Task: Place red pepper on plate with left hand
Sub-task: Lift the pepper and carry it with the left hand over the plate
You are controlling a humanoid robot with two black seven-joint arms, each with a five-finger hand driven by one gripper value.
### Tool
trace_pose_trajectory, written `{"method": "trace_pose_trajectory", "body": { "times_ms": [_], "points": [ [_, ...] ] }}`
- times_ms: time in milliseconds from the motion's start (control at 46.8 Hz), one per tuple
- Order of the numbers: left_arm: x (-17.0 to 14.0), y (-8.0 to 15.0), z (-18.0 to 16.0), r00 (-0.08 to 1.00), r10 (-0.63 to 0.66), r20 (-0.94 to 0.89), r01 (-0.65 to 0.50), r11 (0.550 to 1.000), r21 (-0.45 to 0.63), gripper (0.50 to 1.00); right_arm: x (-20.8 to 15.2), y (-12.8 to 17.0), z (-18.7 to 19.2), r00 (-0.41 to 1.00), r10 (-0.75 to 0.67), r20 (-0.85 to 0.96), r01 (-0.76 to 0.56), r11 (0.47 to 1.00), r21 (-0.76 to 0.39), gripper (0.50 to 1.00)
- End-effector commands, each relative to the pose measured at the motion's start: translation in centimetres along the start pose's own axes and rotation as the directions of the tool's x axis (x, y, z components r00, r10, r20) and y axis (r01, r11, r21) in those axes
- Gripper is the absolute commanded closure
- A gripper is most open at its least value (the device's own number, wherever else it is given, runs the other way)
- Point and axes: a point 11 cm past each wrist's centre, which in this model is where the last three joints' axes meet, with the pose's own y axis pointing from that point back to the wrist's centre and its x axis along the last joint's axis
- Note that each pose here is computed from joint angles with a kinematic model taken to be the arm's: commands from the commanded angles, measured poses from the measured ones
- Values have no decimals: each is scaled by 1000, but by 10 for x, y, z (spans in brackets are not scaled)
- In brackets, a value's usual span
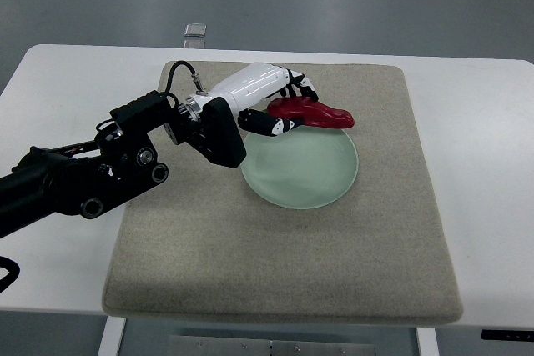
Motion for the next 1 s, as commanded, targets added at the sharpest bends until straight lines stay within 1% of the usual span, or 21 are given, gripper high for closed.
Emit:
{"method": "trace_pose_trajectory", "body": {
  "times_ms": [0,214,470,875,961,982],
  "points": [
    [-7,1,4,1000,-25,15,25,1000,-15,1000,0,0,0,1000,0,1,0,1000,0,572],
    [-20,3,6,996,-71,57,74,997,-38,1000,0,0,0,1000,0,-1,0,1000,0,572],
    [-30,7,3,993,-99,68,101,994,-30,1000,0,0,0,1000,0,-1,0,1000,0,572],
    [-36,11,3,994,-97,57,99,994,-38,1000,0,0,0,1000,0,1,0,1000,0,572],
    [-40,13,2,994,-99,49,101,994,-35,943,0,0,0,1000,0,1,0,1000,0,572],
    [-40,13,2,994,-99,49,101,994,-35,915,0,0,0,1000,0,-1,0,1000,0,572]
  ]
}}
